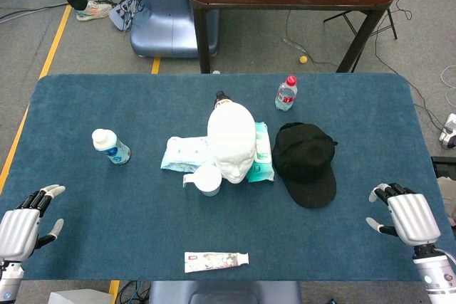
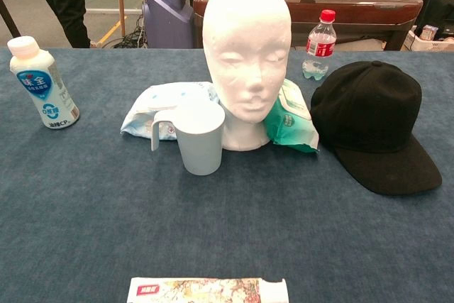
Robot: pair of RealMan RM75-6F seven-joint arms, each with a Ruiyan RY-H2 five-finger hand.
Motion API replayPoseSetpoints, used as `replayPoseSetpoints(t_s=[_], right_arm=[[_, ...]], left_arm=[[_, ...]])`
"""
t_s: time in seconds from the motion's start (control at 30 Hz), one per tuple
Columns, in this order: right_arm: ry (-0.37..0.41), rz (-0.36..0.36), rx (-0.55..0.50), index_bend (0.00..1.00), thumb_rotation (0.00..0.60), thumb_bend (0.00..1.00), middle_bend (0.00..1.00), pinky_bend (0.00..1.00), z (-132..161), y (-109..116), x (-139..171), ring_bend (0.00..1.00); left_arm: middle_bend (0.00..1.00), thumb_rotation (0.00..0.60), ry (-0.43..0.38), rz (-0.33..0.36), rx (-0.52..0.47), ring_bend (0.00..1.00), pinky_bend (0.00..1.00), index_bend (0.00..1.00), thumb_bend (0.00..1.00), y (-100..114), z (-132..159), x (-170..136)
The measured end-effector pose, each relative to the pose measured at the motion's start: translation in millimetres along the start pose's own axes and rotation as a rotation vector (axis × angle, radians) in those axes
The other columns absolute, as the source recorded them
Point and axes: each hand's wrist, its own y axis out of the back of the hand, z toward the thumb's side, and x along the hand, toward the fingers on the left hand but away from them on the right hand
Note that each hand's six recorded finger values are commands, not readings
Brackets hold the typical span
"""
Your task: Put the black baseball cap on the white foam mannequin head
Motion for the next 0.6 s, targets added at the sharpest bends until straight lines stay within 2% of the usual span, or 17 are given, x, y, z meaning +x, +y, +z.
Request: replayPoseSetpoints(t_s=[0.4,0.6], right_arm=[[0.004,-0.008,-0.007,0.49,0.600,0.00,0.43,0.50,3.2,0.1,-0.7,0.36],[0.033,-0.031,0.017,0.49,0.600,0.00,0.50,0.51,5.7,-0.1,-4.3,0.38]], left_arm=[[0.22,0.600,-0.004,-0.002,-0.025,0.23,0.41,0.21,0.31,-0.3,2.2,0.0],[0.23,0.600,0.004,0.006,-0.040,0.23,0.41,0.22,0.31,2.4,-0.3,0.9]])
